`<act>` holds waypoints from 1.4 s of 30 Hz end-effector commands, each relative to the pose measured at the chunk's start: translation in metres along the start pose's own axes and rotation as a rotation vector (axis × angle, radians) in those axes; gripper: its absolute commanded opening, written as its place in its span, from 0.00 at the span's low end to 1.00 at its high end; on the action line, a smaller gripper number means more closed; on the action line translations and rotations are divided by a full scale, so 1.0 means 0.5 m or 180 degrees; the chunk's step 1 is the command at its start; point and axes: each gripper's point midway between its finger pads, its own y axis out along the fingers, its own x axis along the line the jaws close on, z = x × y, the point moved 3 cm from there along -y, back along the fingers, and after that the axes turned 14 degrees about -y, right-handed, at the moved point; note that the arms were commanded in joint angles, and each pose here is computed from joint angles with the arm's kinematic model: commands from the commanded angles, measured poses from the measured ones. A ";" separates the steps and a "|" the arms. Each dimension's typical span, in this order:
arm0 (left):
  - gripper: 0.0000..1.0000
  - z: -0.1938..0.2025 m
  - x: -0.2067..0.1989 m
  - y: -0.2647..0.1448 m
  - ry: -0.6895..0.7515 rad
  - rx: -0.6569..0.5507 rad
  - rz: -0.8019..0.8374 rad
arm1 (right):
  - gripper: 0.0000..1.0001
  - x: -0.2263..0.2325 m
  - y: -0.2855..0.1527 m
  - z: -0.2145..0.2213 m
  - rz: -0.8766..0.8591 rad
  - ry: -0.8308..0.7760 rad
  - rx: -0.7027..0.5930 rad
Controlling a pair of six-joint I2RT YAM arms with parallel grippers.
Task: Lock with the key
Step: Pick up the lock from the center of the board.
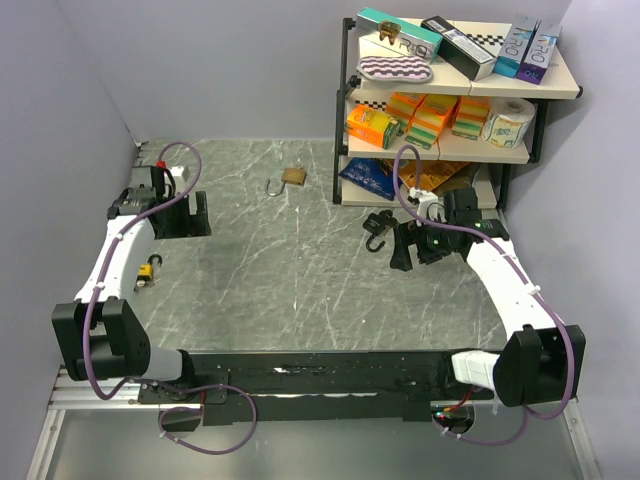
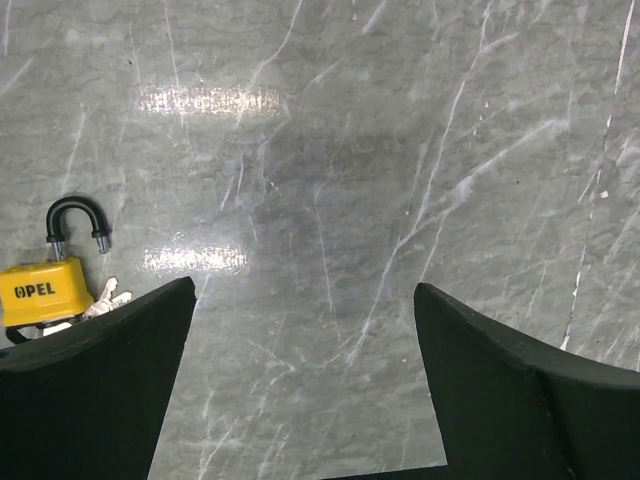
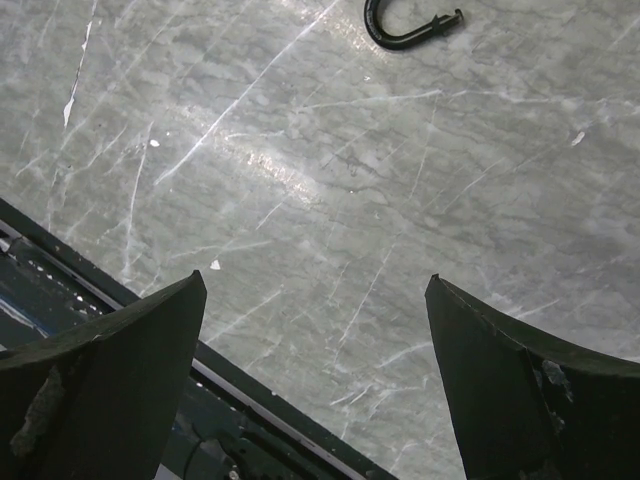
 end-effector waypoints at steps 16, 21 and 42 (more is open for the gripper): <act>0.96 -0.028 0.261 -0.025 -0.0259 0.0173 -0.1005 | 1.00 0.015 0.006 -0.021 -0.0256 -0.0024 -0.0037; 0.96 -0.007 0.312 -0.009 -0.0401 0.0243 -0.1149 | 1.00 0.018 0.017 -0.020 -0.0334 -0.0005 0.0022; 0.88 0.025 0.366 0.093 -0.0484 0.0577 -0.1153 | 0.99 0.020 0.024 -0.021 -0.0376 -0.0009 0.0054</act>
